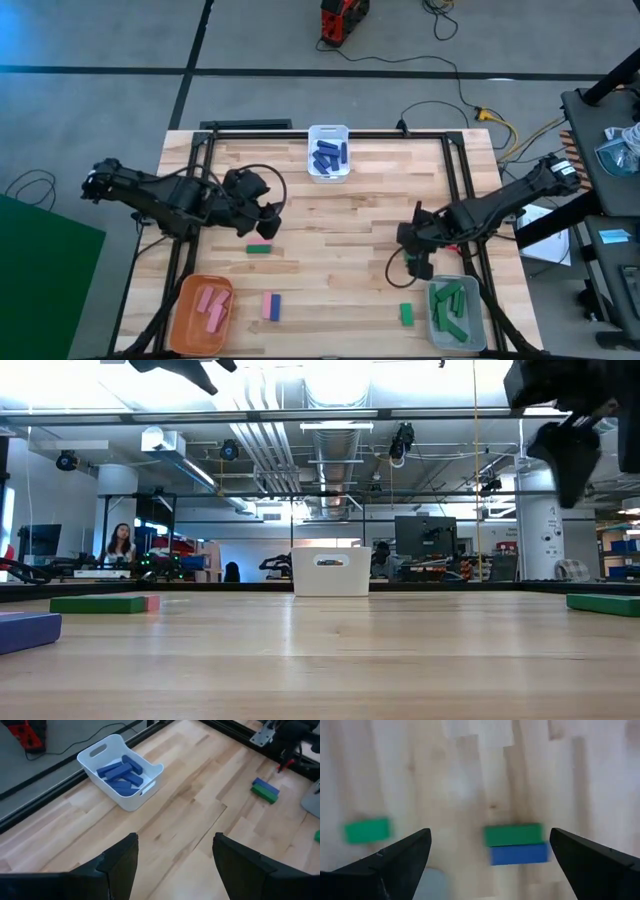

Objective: Sort blocks
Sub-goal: Put the green block into the gray bin

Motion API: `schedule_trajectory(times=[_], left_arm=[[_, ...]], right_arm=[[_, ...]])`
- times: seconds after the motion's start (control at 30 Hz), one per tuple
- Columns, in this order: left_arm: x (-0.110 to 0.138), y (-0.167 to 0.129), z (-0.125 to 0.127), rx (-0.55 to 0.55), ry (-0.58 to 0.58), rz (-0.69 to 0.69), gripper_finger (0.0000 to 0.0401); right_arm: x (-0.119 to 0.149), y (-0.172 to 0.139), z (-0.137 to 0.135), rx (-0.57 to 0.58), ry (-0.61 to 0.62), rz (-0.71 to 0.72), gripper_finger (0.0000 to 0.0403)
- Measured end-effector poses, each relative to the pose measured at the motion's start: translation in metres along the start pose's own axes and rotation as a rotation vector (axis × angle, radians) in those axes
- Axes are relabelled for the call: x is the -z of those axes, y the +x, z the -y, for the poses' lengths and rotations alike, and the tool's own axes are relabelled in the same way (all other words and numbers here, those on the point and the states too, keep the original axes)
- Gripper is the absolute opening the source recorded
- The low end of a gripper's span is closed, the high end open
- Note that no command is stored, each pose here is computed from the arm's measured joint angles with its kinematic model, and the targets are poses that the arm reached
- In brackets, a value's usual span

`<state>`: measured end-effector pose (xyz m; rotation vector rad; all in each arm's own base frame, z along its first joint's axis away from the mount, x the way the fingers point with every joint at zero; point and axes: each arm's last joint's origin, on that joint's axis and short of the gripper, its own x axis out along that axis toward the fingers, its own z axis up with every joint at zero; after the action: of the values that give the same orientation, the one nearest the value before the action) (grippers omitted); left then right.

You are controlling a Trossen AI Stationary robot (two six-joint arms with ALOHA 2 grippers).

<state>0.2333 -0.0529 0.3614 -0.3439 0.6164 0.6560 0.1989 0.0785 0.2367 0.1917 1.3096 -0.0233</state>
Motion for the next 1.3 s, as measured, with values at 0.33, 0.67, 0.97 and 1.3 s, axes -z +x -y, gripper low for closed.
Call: schedule_trajectory(times=[0.33, 0.67, 0.97, 1.3], left_arm=[[-0.002, -0.001, 0.003, 0.021, -0.006, 0.015, 0.0231], [-0.002, 0.000, 0.003, 0.020, 0.005, 0.015, 0.0231], [-0.002, 0.000, 0.003, 0.020, 0.019, 0.015, 0.0231], [-0.002, 0.000, 0.003, 0.019, 0.018, 0.016, 0.0231]], right_arm=[[0.006, 0.033, 0.005, 0.084, -0.233, -0.022, 0.0400], [0.007, 0.049, 0.005, 0.100, -0.296, -0.074, 0.0400], [0.011, 0.054, 0.007, 0.101, -0.303, -0.079, 0.0400], [0.027, 0.069, 0.016, 0.146, -0.173, -0.125, 0.0400]])
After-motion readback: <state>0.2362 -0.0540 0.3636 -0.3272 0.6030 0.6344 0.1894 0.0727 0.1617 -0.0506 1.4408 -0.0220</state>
